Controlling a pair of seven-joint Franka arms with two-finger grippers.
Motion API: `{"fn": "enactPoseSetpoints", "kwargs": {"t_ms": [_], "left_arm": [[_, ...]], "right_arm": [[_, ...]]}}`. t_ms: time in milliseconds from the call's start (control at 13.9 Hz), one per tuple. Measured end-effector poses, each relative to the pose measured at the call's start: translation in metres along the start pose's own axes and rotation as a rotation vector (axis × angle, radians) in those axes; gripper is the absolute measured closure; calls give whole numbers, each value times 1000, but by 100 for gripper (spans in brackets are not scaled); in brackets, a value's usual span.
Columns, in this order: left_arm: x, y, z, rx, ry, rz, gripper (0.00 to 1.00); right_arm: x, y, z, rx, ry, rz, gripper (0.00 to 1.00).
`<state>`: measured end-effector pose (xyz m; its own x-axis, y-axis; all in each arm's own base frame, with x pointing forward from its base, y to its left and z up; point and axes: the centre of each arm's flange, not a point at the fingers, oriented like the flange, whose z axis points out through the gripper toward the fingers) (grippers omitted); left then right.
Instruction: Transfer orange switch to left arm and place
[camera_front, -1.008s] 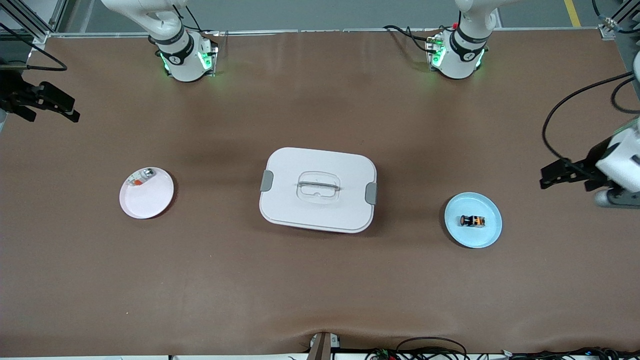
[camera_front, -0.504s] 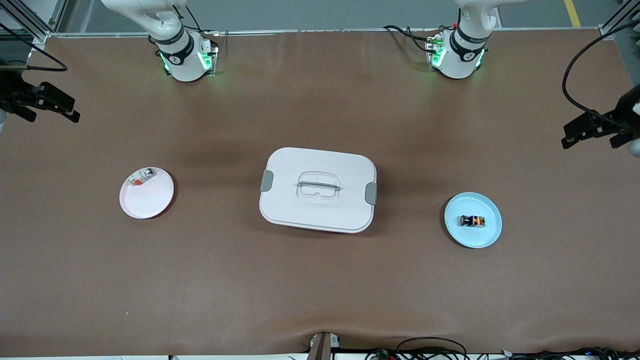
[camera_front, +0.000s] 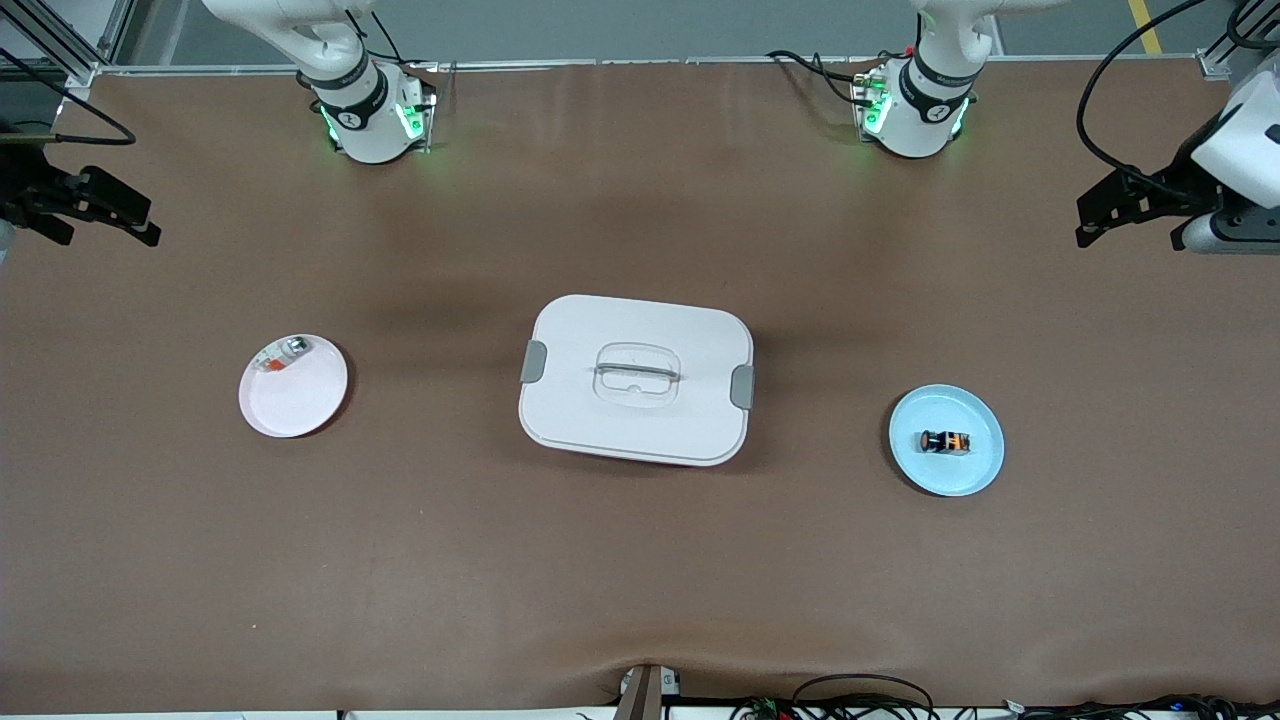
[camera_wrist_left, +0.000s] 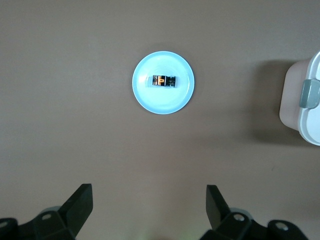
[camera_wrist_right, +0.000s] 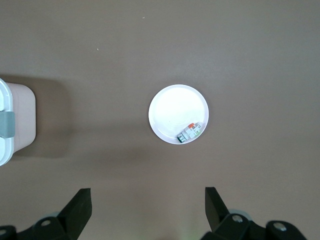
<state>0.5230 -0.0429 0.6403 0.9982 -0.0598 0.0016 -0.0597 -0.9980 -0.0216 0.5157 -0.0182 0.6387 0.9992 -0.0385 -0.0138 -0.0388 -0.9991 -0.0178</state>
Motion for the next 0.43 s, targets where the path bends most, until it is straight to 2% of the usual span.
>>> {"fn": "enactPoseSetpoints", "kwargs": {"t_ms": [432], "left_arm": [[-4,-2,-4,1,9,-4,0]], "right_arm": [[0,0,0,-2,0,0,0]]}}
